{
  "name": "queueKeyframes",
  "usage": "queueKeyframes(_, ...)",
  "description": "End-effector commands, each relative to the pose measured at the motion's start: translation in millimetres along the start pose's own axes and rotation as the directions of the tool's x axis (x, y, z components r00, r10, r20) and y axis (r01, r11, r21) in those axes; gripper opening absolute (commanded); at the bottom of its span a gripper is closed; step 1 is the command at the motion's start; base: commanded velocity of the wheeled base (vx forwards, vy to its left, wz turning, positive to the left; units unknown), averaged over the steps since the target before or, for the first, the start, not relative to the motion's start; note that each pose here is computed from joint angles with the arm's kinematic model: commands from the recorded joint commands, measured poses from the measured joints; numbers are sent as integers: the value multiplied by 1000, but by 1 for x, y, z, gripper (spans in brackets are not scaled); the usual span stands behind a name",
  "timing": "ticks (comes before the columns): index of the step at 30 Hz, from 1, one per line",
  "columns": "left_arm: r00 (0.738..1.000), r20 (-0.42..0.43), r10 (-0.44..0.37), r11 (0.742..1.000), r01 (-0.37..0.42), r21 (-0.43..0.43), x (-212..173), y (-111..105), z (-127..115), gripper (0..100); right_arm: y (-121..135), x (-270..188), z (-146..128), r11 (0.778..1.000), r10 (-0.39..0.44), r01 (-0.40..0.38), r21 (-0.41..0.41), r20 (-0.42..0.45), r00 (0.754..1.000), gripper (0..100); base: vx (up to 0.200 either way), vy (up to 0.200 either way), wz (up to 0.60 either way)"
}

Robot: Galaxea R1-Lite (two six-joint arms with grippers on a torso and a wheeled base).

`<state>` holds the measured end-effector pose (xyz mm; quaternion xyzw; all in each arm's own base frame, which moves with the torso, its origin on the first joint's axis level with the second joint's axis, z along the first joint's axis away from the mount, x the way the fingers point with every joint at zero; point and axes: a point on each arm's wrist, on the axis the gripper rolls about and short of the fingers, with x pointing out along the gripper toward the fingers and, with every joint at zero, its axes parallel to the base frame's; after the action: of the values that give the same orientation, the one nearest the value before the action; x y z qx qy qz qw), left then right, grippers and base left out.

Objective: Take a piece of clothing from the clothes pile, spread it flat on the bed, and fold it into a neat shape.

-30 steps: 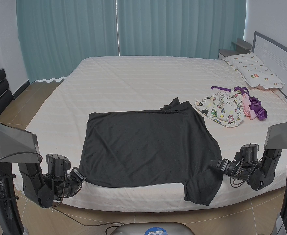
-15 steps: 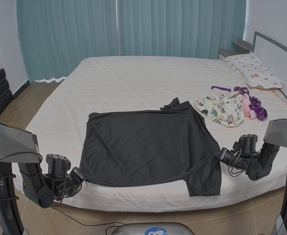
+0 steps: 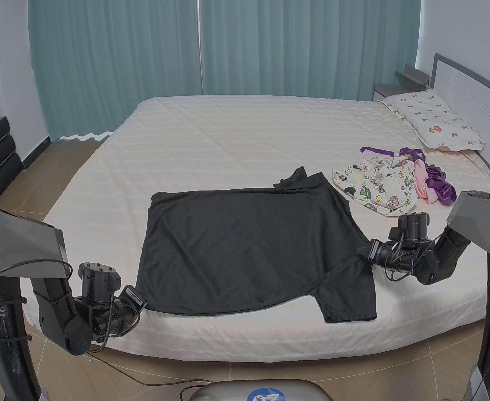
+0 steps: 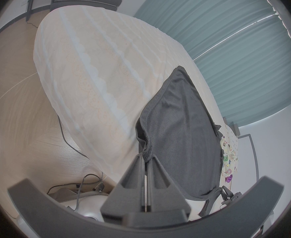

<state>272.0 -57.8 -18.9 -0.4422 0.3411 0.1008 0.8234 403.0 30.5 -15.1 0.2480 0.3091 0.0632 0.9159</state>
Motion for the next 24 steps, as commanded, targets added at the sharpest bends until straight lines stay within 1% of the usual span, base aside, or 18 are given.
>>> queueKeyframes(1,1000,0,1,1000,-1,-1,0,0,0,0,-9,-3,0,1000,-19,19,16,1,1000,100,0,0,0)
queueKeyframes(2,1000,0,1,1000,-1,-1,0,0,0,0,-15,-11,-1,999,-43,43,23,-3,999,100,0,0,0)
queueKeyframes(6,1000,0,1,1000,-1,-1,0,0,0,0,-23,-25,5,997,-65,65,43,0,998,100,0,0,0)
queueKeyframes(10,1000,0,1,1000,-1,-1,0,0,0,0,-23,-48,-11,995,-78,81,51,-53,996,100,0,0,0)
queueKeyframes(11,1000,0,1,1000,-1,-1,0,0,0,0,-23,-48,-11,995,-78,81,51,-53,996,100,0,0,0)
queueKeyframes(13,1000,0,1,1000,-1,-1,0,0,0,0,-17,-66,-26,996,-56,63,56,-116,992,100,0,0,0)
queueKeyframes(15,1000,-1,-1,1000,1,-2,0,0,0,0,-12,-74,-36,997,-48,57,54,-153,987,100,0,0,0)
queueKeyframes(19,1000,-1,-1,1000,1,-1,0,0,0,0,-6,-93,-60,997,-54,66,45,-233,971,100,0,0,0)
queueKeyframes(21,1000,-1,-1,1000,1,-1,0,0,0,0,-5,-96,-68,997,-56,70,43,-261,964,100,0,0,0)
queueKeyframes(24,1000,-1,-1,1000,1,-1,0,0,0,0,-5,-99,-74,996,-58,75,51,-279,958,100,0,0,0)
